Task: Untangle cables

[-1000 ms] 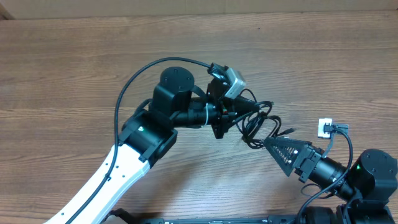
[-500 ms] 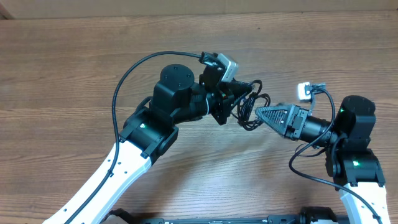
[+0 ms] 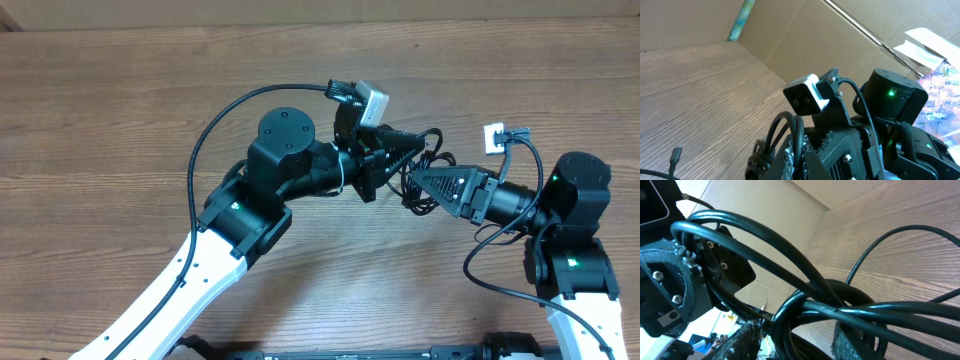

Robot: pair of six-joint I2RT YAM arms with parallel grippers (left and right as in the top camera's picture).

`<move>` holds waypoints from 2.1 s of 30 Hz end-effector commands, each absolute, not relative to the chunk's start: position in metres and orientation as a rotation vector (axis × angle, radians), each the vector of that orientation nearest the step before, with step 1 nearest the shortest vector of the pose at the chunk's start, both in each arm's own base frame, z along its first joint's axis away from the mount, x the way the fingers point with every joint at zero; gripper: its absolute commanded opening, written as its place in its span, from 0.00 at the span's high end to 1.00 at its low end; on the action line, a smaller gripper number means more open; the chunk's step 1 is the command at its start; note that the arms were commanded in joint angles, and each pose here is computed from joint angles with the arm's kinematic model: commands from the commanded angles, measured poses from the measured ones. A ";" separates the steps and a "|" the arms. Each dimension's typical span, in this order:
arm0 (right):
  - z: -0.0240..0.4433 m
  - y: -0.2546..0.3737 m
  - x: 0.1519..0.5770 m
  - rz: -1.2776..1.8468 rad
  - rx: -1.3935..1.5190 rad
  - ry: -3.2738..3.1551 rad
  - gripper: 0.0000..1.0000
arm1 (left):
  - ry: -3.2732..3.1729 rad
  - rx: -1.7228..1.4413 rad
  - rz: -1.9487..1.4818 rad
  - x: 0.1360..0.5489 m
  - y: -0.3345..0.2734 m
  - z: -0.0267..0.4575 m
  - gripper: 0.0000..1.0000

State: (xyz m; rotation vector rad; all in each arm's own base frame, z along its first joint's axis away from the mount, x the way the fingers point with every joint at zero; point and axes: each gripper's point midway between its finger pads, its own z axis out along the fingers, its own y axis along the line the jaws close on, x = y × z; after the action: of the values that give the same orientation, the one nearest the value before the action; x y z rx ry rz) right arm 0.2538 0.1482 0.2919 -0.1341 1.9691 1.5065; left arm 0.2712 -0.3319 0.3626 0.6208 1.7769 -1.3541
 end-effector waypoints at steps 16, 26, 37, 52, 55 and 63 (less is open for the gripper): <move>0.299 0.149 0.253 1.500 -0.161 1.951 0.96 | 1.946 0.534 -1.123 0.286 -0.320 0.326 0.96; 0.321 0.142 0.263 1.479 -0.164 1.858 0.96 | 2.414 0.424 -0.643 0.277 -0.253 0.223 0.96; 0.309 0.118 0.272 1.477 0.023 1.908 0.83 | 2.308 0.733 -0.710 0.263 -0.270 0.230 0.96; 0.248 0.127 0.261 1.483 0.147 2.155 0.19 | 1.740 0.887 -1.170 0.254 -0.337 0.341 0.96; 0.245 0.124 0.265 1.448 0.175 2.161 0.19 | 1.759 0.923 -1.193 0.240 -0.344 0.336 0.96; 0.186 0.089 0.266 1.123 0.534 2.362 0.19 | 1.444 0.931 -1.351 0.221 -0.356 0.406 0.96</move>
State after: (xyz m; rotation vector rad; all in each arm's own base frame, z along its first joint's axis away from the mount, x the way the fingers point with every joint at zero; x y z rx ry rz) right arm 0.2617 0.0988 0.1944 0.4999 2.3505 1.2203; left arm 0.2348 -0.3616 0.3720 0.9111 1.5522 -1.2994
